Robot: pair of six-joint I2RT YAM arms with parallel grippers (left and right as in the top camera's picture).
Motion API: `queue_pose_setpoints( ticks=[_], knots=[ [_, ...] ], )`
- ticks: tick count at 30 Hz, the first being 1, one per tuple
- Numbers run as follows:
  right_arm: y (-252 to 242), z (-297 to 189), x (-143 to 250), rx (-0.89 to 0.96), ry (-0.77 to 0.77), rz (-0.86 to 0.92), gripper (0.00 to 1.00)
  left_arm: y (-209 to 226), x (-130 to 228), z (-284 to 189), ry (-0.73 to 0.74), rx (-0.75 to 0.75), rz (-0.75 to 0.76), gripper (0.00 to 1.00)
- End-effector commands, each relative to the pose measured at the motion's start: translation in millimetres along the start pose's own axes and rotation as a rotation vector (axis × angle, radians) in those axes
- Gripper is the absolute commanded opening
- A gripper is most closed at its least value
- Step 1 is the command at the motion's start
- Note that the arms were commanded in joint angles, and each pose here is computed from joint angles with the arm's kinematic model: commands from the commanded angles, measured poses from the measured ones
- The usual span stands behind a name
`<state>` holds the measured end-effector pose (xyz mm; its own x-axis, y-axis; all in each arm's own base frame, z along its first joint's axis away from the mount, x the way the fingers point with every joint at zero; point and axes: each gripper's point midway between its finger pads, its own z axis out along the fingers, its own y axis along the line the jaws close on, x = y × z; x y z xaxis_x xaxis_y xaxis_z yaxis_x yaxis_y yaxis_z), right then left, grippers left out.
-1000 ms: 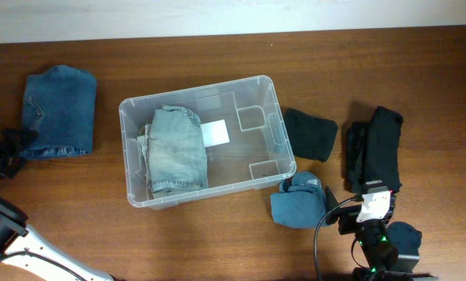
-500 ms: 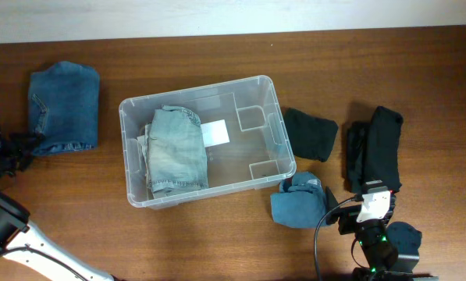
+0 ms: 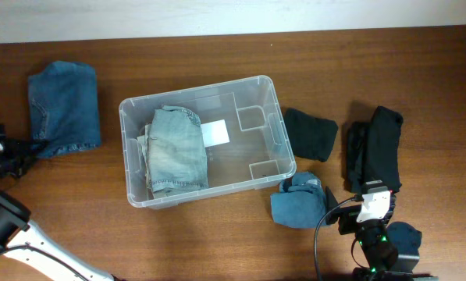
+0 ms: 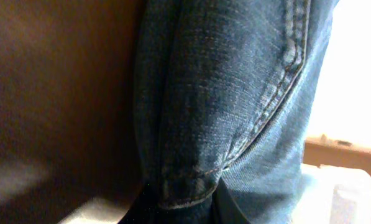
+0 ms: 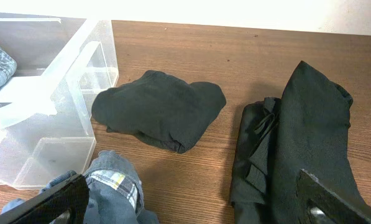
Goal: Pack container
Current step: 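Lift the dark-blue jeans and swing them over the bin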
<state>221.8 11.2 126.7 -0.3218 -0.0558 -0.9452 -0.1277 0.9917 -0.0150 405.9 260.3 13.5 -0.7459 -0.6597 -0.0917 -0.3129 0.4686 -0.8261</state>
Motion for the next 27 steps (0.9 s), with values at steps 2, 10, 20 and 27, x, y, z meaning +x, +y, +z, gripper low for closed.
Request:
queue_pose_setpoints(
  ticks=[2,10,20,27],
  knots=[
    [-2,0,2,0.008,0.003,0.009,0.98,-14,21,0,0.131,-0.108,0.027,0.00],
    [-2,0,2,0.008,0.003,0.009,0.98,-186,26,-69,0.002,0.038,0.210,0.00],
    [-2,0,2,0.008,0.003,0.009,0.98,-354,99,-138,-0.182,0.040,0.540,0.00],
    [-2,0,2,0.008,0.003,0.009,0.98,-424,174,-140,-0.159,0.091,0.726,0.00]
  ],
)
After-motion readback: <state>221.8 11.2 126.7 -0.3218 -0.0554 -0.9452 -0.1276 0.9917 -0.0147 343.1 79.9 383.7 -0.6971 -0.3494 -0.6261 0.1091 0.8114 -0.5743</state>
